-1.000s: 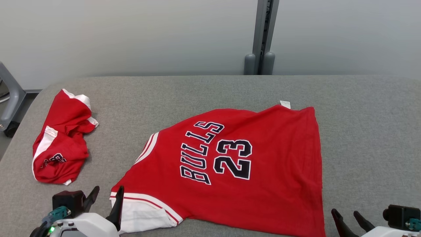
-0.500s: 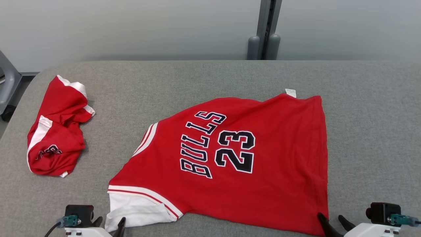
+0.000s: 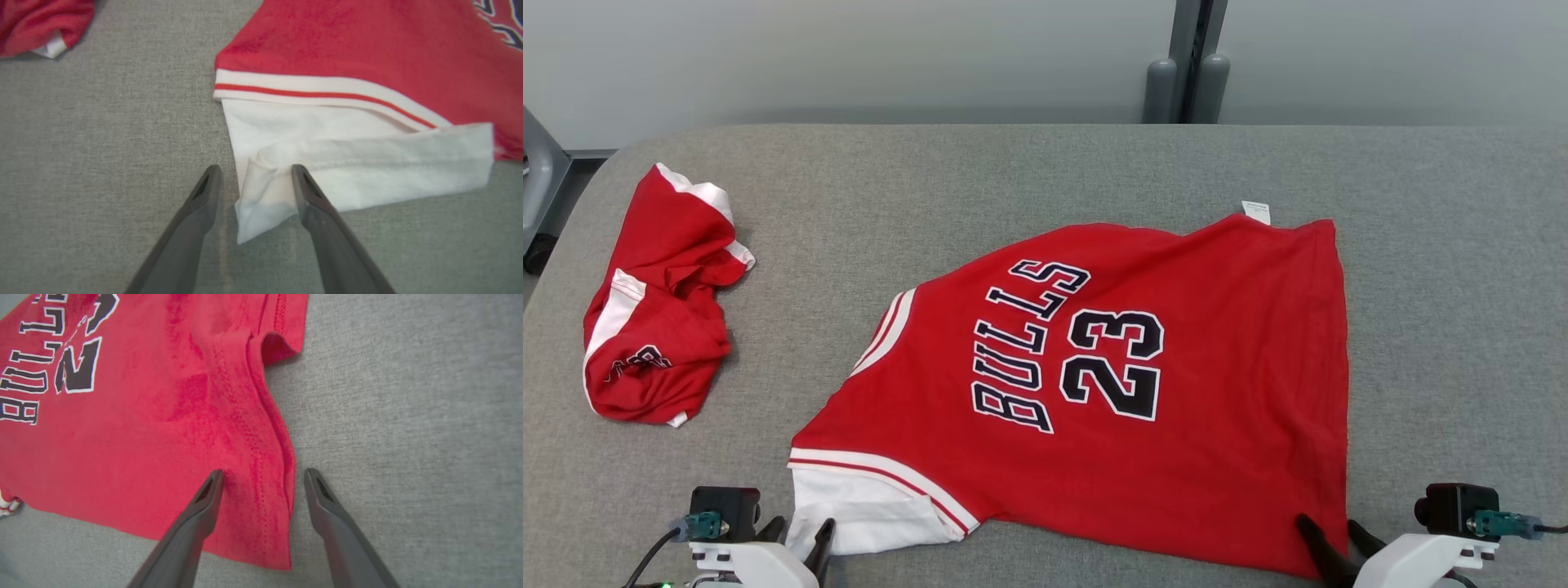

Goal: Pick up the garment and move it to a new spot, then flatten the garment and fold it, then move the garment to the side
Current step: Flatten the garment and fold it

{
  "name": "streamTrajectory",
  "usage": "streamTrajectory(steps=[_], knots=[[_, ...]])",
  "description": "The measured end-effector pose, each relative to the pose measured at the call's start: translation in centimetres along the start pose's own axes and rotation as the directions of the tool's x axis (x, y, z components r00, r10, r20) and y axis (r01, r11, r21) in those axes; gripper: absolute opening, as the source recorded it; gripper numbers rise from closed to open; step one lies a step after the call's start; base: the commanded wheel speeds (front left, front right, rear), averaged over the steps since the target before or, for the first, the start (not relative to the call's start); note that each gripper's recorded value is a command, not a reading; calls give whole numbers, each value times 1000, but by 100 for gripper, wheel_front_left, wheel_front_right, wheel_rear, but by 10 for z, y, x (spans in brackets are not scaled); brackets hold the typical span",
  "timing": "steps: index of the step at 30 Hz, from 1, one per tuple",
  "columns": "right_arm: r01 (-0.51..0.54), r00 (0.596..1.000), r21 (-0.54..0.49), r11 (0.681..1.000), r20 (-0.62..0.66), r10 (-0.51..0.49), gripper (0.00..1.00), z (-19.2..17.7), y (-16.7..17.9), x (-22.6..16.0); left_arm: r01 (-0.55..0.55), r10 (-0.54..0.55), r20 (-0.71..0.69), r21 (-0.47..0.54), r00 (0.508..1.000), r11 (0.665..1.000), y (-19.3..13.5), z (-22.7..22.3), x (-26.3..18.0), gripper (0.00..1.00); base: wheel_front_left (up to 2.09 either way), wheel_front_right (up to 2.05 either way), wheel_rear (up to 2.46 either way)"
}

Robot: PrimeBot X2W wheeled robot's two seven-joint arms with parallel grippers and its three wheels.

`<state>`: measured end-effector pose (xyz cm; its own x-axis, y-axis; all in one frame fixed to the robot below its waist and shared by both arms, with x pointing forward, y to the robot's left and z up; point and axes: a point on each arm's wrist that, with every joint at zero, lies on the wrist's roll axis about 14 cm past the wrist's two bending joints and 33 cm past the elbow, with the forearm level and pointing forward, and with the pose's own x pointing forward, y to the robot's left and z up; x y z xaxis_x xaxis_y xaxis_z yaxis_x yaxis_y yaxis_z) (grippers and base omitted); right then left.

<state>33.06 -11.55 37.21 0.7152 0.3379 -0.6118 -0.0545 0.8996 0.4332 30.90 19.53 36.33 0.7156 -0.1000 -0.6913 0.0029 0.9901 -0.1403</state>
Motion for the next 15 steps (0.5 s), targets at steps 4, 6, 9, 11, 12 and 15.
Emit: streamTrajectory(steps=[4, 6, 9, 11, 12, 15], knots=[[-9, 1000, 3, 1000, -11, 9, 35, -2, 3, 3, 1, -1, -4, 2, 1000, 1000, 0, 0, 1, 31, 0, 0, 0], [-19, 1000, 1, 1000, -20, 19, 0, -4, 6, 3, 1, -1, -2, 2, 1000, 1000, 1, 0, 1, 0, 0, 0, 0], [-40, 999, 5, 999, -21, 40, 0, -5, 13, 4, 2, -2, 4, 3, 1000, 1000, 1, 1, 0, 0, 0, 0, 0], [-51, 999, 8, 999, -13, 51, 0, -3, 17, 4, 7, -7, 18, 4, 1000, 1000, 0, 5, -1, 0, 0, 0, 0], [-57, 998, 9, 998, -5, 57, 0, -2, 18, 3, 7, -7, 30, 4, 1000, 1000, 0, 8, -2, 0, 0, 0, 0], [-77, 997, 21, 997, 25, 77, 0, 5, 24, 1, 6, -7, 71, 3, 997, 1000, 0, 18, -6, 0, 0, 0, 0]])
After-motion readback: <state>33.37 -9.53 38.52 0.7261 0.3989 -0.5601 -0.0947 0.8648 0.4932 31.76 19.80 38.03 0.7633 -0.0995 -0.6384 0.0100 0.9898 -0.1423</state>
